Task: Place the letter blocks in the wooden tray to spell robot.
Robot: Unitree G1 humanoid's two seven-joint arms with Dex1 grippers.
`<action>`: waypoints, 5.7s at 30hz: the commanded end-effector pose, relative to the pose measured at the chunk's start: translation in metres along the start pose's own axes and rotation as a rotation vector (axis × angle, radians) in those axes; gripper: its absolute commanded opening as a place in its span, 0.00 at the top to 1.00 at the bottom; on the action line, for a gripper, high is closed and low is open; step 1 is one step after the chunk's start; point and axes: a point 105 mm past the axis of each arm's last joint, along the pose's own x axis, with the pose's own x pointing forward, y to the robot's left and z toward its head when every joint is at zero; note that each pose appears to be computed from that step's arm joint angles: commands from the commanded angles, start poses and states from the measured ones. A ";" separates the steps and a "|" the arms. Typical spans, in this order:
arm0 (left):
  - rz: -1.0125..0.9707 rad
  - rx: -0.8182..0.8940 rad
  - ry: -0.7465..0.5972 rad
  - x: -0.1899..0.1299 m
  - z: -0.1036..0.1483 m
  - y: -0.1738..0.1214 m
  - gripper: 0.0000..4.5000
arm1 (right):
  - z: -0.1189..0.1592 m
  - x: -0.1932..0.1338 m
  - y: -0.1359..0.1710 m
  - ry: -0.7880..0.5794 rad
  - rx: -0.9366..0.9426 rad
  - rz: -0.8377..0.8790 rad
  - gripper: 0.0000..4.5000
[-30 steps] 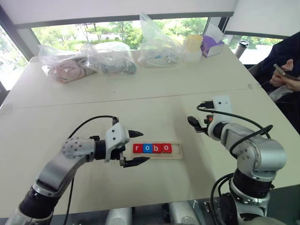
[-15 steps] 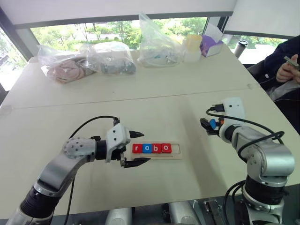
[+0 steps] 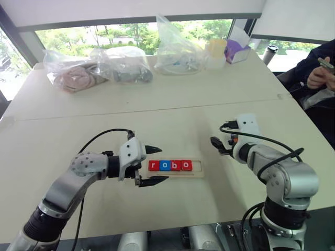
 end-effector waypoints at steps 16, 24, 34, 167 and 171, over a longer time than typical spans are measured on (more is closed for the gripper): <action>0.007 0.029 -0.023 0.000 0.007 0.000 0.00 | 0.000 0.001 -0.024 -0.028 -0.086 -0.131 0.01; 0.009 0.034 -0.021 0.000 0.008 0.001 0.00 | -0.008 0.014 -0.032 0.013 -0.012 -0.162 0.01; 0.017 0.031 -0.019 -0.001 0.008 0.002 0.00 | -0.015 0.017 -0.037 0.048 0.030 -0.201 0.41; -0.085 0.026 -0.011 -0.041 0.017 -0.013 0.00 | -0.037 -0.004 0.045 0.059 -1.019 0.939 0.75; -0.086 0.027 -0.012 -0.040 0.017 -0.013 0.00 | -0.039 -0.005 0.046 0.065 -1.021 0.941 0.75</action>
